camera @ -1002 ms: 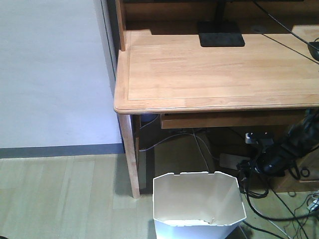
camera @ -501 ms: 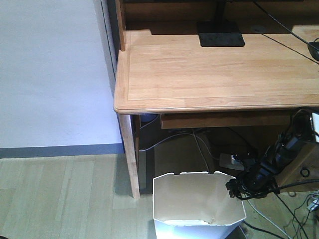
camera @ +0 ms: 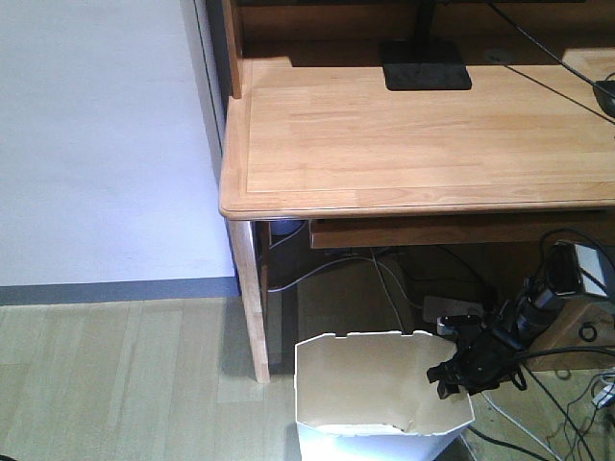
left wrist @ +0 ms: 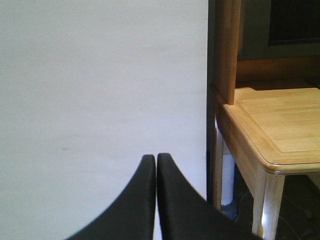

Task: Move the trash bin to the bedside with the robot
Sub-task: 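Close the right gripper on the white trash bin's rim and lift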

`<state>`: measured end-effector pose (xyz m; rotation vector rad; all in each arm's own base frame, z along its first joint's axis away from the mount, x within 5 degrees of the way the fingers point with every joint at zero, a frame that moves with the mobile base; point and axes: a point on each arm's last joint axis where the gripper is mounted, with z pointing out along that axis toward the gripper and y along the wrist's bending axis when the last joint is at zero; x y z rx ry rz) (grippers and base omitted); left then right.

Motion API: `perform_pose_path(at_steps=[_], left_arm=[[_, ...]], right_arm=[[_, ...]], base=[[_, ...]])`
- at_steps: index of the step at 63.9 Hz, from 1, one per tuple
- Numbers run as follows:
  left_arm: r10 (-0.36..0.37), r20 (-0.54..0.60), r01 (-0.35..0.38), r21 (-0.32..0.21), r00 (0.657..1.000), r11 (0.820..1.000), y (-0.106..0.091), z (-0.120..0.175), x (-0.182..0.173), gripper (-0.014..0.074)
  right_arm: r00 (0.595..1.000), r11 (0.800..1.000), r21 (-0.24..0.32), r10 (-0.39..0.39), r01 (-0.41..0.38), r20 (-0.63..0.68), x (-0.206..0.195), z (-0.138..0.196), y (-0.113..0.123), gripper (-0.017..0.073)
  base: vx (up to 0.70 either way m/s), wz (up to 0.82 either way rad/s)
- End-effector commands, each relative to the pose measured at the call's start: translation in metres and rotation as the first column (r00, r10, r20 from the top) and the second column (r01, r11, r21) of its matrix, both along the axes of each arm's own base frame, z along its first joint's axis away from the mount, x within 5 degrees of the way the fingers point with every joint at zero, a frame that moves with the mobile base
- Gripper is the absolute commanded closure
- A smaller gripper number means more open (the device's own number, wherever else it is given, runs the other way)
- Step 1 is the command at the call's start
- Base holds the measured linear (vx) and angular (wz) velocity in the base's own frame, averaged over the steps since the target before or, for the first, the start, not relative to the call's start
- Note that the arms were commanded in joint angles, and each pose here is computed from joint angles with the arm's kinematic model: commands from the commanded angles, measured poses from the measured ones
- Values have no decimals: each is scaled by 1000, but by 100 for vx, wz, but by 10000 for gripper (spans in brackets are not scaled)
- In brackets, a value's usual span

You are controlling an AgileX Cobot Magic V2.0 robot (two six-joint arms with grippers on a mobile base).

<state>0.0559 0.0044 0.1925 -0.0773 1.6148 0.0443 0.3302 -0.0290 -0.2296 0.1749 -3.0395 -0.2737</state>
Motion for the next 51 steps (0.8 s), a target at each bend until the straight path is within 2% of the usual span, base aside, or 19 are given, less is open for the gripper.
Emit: perform_pose_path(at_steps=[1, 7, 8, 18, 34, 37, 42, 51], left_arm=[[-7, 103, 7, 2, 995, 1000, -1, 15, -2, 600], [-7, 103, 7, 2, 995, 1000, -1, 15, -2, 600], [-7, 103, 7, 2, 995, 1000, -1, 15, -2, 600], [-7, 103, 7, 2, 995, 1000, -1, 15, -2, 600], [-7, 103, 7, 2, 995, 1000, -1, 15, -2, 600], [-7, 103, 7, 2, 995, 1000, -1, 15, -2, 600], [-7, 103, 7, 2, 995, 1000, -1, 15, -2, 600], [-7, 103, 7, 2, 995, 1000, -1, 15, -2, 600]], right_arm=[[999, 1000, 28, -2, 1, 35, 24, 19, 0, 330], [1000, 998, 64, -13, 12, 18, 28, 21, 2, 559], [1000, 997, 70, -14, 13, 16, 29, 21, 3, 575], [998, 990, 126, -59, 56, 20, 37, 27, 6, 570], [995, 978, 207, -29, 7, 100, 34, 48, 12, 566], [993, 973, 231, -47, 21, 110, 33, 55, 12, 566], [989, 963, 266, -87, 52, 122, 29, 68, 6, 566], [979, 944, 313, -153, 103, 138, 16, 96, -20, 566]], base=[[0, 0], [0, 0], [0, 0], [0, 0], [0, 0], [0, 0], [0, 0], [0, 0]])
